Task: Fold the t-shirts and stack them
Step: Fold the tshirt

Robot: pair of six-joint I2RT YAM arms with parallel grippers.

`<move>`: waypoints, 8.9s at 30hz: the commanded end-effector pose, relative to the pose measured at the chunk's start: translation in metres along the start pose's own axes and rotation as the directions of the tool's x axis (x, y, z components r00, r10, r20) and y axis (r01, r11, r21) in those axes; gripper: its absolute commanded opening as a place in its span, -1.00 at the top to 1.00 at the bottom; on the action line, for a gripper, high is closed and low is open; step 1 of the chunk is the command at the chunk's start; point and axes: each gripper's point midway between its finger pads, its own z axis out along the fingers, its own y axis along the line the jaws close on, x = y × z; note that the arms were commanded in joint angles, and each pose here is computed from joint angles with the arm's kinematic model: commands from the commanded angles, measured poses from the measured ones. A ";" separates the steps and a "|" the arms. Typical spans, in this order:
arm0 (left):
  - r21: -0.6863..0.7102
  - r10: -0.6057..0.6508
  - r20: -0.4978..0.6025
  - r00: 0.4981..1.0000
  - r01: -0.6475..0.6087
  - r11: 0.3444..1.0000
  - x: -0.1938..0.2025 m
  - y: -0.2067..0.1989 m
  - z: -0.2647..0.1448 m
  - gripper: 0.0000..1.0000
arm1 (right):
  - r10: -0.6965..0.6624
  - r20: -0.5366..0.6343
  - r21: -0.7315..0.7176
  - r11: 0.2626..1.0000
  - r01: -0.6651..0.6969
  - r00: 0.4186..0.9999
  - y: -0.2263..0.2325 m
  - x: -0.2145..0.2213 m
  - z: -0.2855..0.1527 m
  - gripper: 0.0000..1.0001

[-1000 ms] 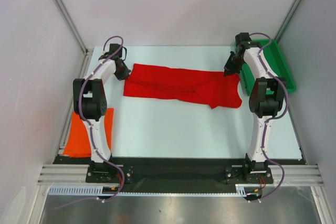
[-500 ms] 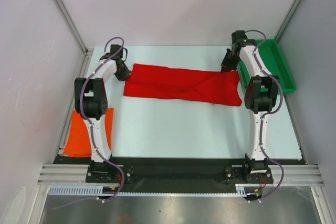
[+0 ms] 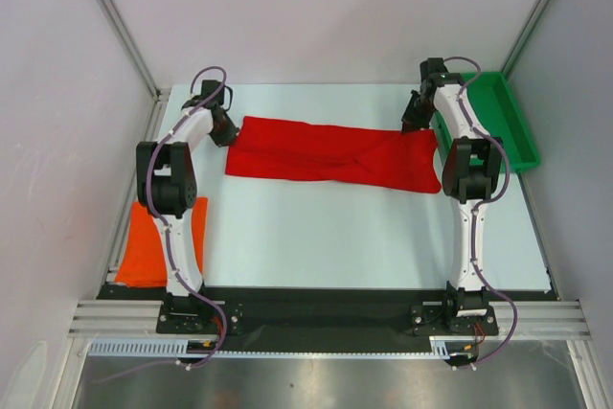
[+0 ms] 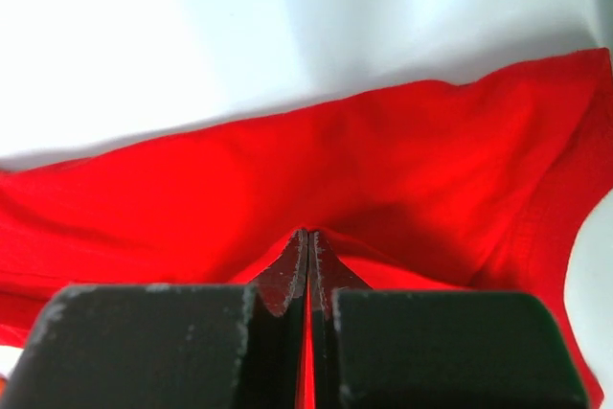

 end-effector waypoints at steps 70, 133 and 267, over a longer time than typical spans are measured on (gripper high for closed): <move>0.337 0.340 -0.191 0.921 -0.264 0.904 0.110 -0.031 -0.058 0.13 | -0.308 -0.035 -0.180 0.938 0.297 0.951 0.126 0.113 -0.042 0.48; 0.030 0.075 -0.200 0.977 -0.071 0.997 0.074 0.071 -0.011 0.99 | 0.122 0.018 0.390 0.913 -0.119 0.992 -0.174 0.151 -0.052 1.00; 0.545 0.051 -0.385 0.922 0.182 0.818 0.292 -0.282 -0.075 0.21 | 0.005 0.184 -0.245 0.969 0.041 0.983 -0.037 0.150 -0.162 -0.25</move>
